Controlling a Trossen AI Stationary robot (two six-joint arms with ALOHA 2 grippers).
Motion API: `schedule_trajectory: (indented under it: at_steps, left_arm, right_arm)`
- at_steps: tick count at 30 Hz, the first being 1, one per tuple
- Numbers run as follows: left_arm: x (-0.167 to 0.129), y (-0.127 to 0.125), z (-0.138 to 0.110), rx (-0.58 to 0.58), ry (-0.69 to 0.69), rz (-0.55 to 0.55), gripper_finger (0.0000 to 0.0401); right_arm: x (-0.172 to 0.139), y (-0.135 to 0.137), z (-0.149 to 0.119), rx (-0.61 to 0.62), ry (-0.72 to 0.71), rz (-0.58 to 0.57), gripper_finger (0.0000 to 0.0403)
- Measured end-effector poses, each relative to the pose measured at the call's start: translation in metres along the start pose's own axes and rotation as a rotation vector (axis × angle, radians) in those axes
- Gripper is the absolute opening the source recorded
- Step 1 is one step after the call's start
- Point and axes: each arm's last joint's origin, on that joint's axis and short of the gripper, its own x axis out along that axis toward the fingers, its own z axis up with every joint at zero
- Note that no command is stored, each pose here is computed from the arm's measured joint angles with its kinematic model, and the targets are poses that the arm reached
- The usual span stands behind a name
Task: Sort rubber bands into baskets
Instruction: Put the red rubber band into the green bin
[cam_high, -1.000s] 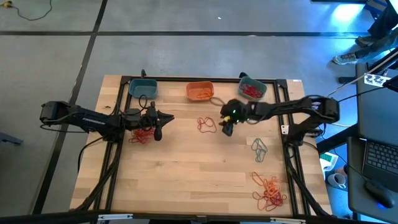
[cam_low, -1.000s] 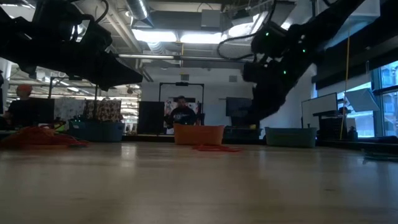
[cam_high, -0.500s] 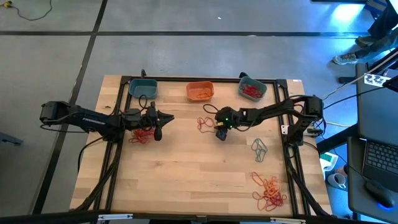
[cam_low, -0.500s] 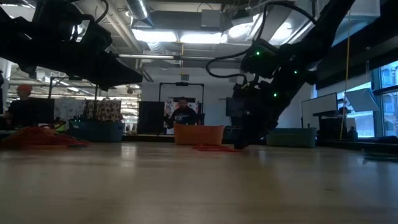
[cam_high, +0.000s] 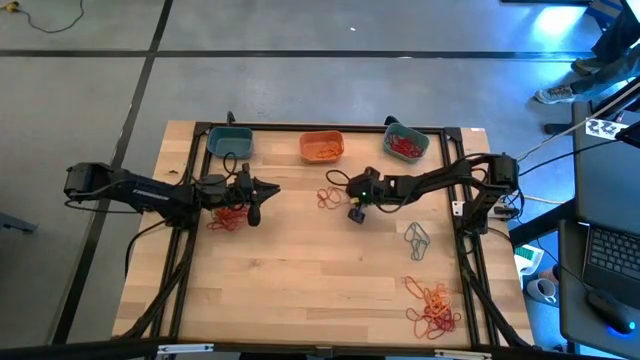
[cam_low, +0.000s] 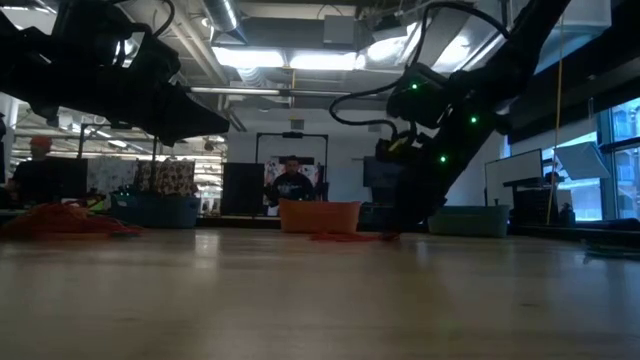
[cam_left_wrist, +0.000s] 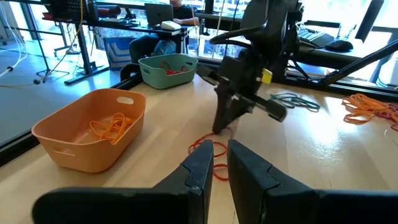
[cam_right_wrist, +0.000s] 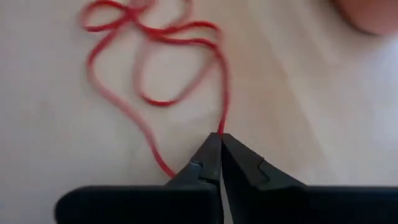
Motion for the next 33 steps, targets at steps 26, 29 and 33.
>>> schedule_trajectory:
  at_steps: [26, 29, 33]
  left_arm:
    - [0.0, 0.0, -0.002, -0.001, 0.021, 0.002, 0.0045]
    - [0.0, 0.0, -0.002, -0.001, 0.02, 0.002, 0.0045]
    - [0.0, 0.0, -0.002, -0.001, 0.02, 0.002, 0.0045]
  right_arm:
    - [-0.081, -0.013, 0.037, -0.129, -0.005, -0.445, 0.0007]
    - [-0.099, -0.018, 0.039, -0.116, -0.029, -0.448, 0.0007]
    - [-0.121, -0.025, 0.041, -0.09, -0.075, -0.498, 0.0007]
